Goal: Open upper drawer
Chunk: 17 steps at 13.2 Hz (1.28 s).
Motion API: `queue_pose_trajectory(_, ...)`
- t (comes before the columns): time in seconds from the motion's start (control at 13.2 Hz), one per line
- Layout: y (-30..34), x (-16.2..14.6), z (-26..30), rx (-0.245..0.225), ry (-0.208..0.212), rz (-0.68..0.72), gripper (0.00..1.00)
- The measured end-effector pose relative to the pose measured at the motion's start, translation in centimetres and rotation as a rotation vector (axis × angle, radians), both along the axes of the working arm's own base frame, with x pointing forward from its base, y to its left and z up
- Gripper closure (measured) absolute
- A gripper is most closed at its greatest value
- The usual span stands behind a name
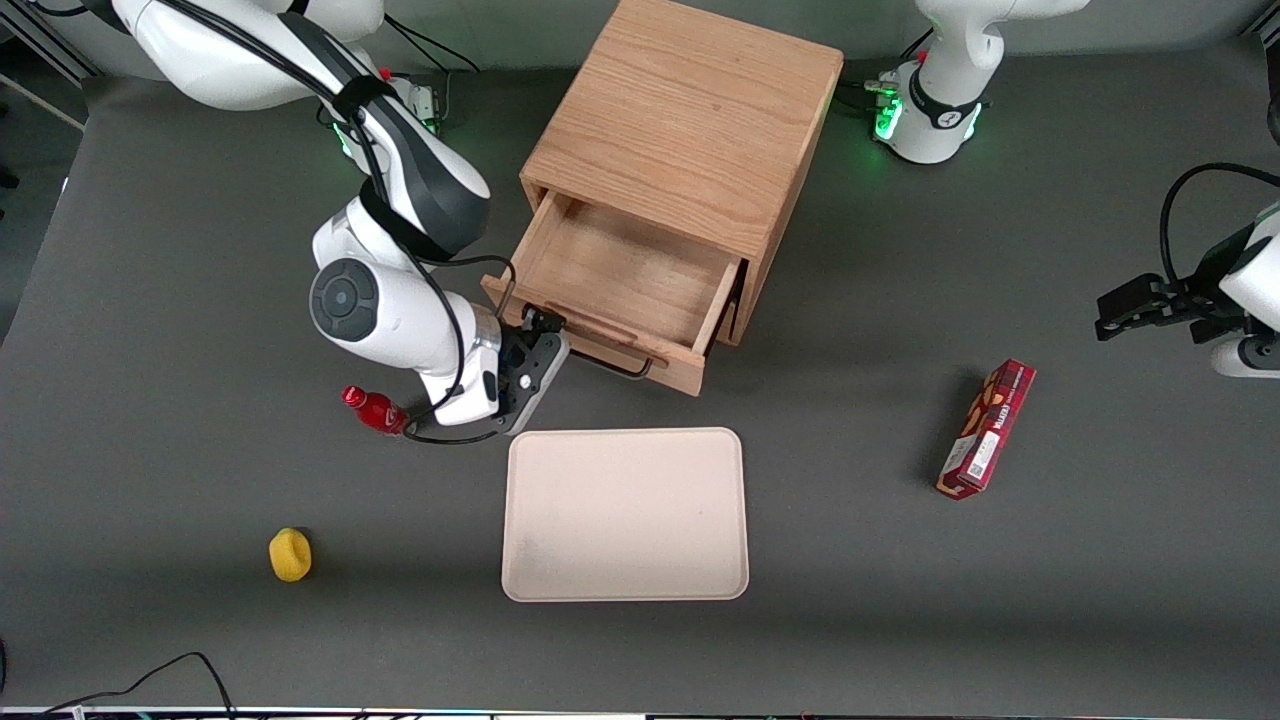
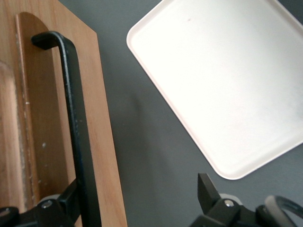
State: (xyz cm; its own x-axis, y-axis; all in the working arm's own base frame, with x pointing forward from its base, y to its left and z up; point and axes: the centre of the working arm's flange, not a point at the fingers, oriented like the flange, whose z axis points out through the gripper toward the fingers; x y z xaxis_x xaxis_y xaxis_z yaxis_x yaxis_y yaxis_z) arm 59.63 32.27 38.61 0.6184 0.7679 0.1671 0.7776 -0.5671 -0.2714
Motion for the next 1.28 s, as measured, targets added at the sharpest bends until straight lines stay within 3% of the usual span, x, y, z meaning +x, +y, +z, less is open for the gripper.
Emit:
queue_pose_trajectory(1.06,-5.7,4.2,1.9,-0.001,-0.073,-0.057,0.0)
queue_pose_trajectory(1.13,-5.8,4.3,2.1,0.012,-0.069,-0.067,0.0)
queue_pose_trajectory(1.28,-6.0,4.4,3.3,0.082,-0.048,-0.113,0.0)
